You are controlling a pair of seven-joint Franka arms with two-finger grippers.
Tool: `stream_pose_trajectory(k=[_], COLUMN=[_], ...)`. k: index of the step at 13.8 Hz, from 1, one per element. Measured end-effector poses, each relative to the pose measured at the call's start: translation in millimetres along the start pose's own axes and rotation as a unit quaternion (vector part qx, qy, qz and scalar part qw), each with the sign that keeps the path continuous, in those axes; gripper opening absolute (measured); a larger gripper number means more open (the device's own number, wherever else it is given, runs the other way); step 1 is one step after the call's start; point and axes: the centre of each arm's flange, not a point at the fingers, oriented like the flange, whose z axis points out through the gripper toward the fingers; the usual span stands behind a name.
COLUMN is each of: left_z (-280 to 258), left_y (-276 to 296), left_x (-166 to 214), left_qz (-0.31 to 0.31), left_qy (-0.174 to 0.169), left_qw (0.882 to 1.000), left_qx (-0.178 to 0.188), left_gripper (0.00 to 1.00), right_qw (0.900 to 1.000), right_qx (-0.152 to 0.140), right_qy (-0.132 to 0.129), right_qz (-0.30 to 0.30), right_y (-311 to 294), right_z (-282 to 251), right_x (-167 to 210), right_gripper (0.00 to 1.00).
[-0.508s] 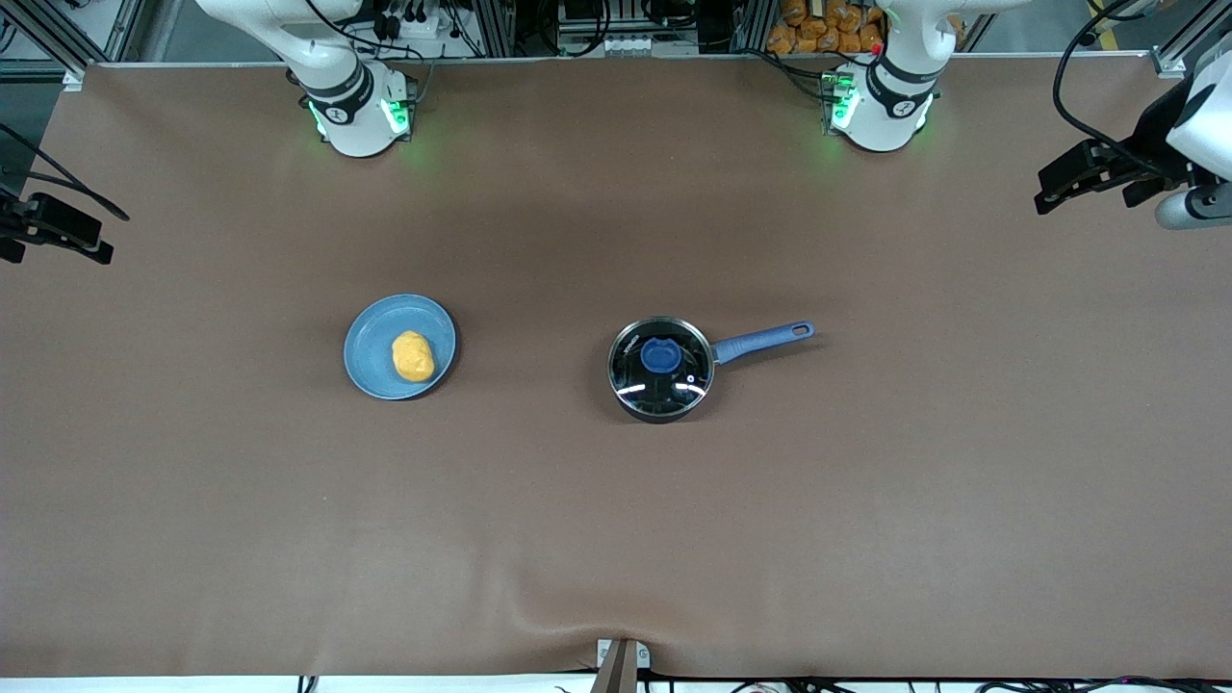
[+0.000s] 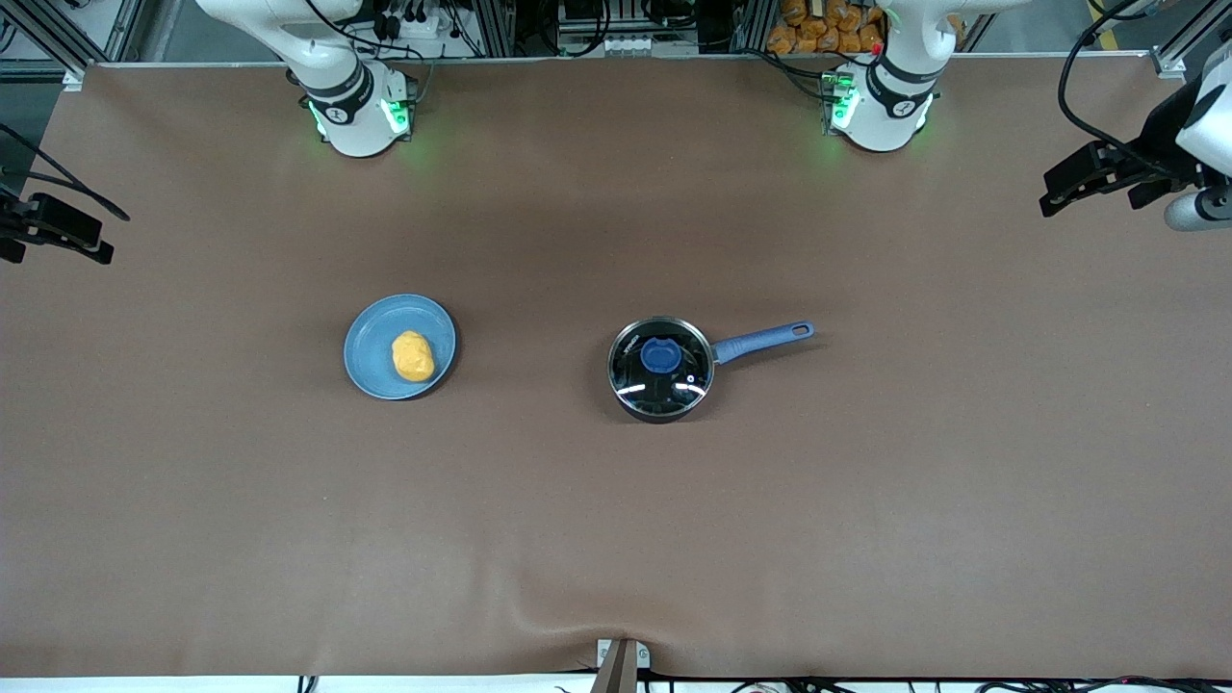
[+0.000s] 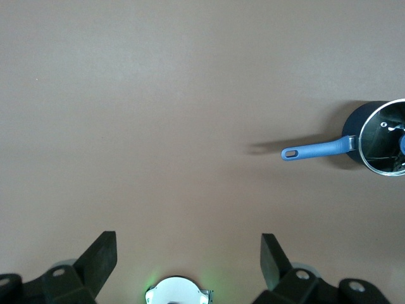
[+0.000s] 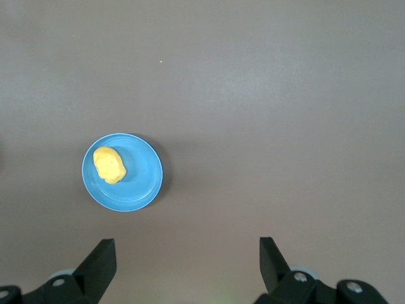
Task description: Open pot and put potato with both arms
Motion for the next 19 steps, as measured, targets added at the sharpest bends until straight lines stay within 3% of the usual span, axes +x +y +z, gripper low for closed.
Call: stream_pose_trajectory(k=[4, 6, 8, 11, 16, 19], left_z=[-0.3, -0.9, -0.8, 15.1, 84.6, 122.4], left_y=[0.2, 0.2, 1.9, 15.7, 96.1, 162.6], left_x=[2.4, 2.6, 4.2, 18.0, 69.1, 74.9], left_qz=[0.0, 0.0, 0.001, 0.013, 0.023, 0.05], left_qy=[0.001, 0.002, 0.006, 0.004, 0.014, 0.006], left_qw=[1.0, 1.0, 1.0, 1.0, 0.999, 0.998], left_qx=[0.0, -0.001, -0.001, -0.002, -0.027, -0.028], left_gripper=[1.0, 1.0, 1.0, 1.0, 1.0, 1.0], right_qw=[1.0, 1.0, 0.999, 0.997, 0.99, 0.984], right_qx=[0.001, 0.017, 0.031, 0.03, 0.021, 0.019], right_qy=[-0.006, -0.017, -0.019, -0.02, -0.044, -0.051], right_qz=[-0.002, -0.01, -0.029, -0.071, -0.132, -0.173], right_y=[-1.5, -12.3, -37.9, -90.9, -164.0, -179.6], right_z=[5.0, 18.2, 41.1, 86.2, 139.6, 160.1], right_x=[0.0, 1.8, 8.2, 17.4, 23.5, 29.4], right_gripper=[1.0, 1.0, 1.0, 1.0, 1.0, 1.0])
